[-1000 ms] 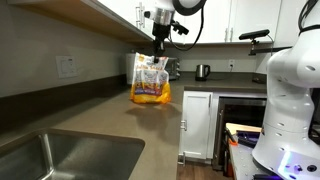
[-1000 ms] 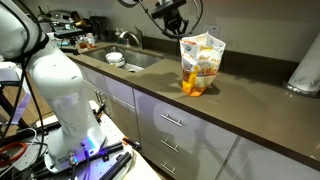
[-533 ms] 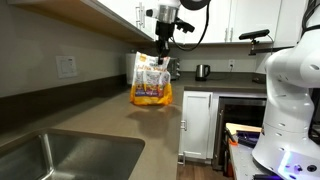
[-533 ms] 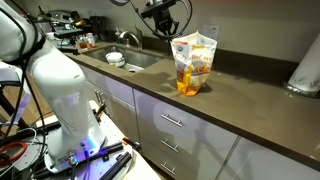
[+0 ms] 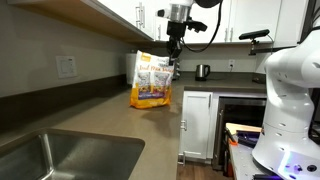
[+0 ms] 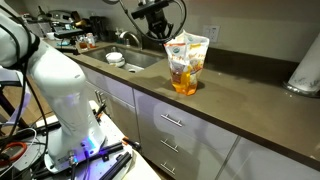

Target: Slide the bag on the countertop to the left.

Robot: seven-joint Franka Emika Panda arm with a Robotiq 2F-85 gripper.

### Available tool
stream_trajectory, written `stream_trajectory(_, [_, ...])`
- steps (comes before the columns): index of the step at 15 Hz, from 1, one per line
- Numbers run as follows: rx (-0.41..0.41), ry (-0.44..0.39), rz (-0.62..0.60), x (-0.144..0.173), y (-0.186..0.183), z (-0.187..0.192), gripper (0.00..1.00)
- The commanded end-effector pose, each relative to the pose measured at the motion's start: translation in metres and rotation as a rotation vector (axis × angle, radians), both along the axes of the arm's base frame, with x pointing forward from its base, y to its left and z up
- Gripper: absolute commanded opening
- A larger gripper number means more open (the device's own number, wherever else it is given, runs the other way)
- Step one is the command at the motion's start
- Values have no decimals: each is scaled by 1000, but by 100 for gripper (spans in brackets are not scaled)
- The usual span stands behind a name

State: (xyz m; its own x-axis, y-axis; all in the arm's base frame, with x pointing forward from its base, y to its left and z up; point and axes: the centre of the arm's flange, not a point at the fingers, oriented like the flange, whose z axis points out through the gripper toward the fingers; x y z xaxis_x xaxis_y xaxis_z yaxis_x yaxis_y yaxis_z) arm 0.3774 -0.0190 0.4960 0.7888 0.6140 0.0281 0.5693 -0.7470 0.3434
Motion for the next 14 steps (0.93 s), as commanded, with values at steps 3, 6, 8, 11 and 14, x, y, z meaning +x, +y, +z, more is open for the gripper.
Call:
stream_trajectory(3, [47,-20,-24,-20,-34,26,31])
stream_trajectory(6, [69,-79,-34,-22,-45,42,46])
stream_trajectory(8, [81,-107,-36,-23,-49,51,58])
stream_trajectory(11, [100,-140,-48,-24,-51,63,77])
stream_trajectory(14, [132,-138,-98,-23,-52,72,98])
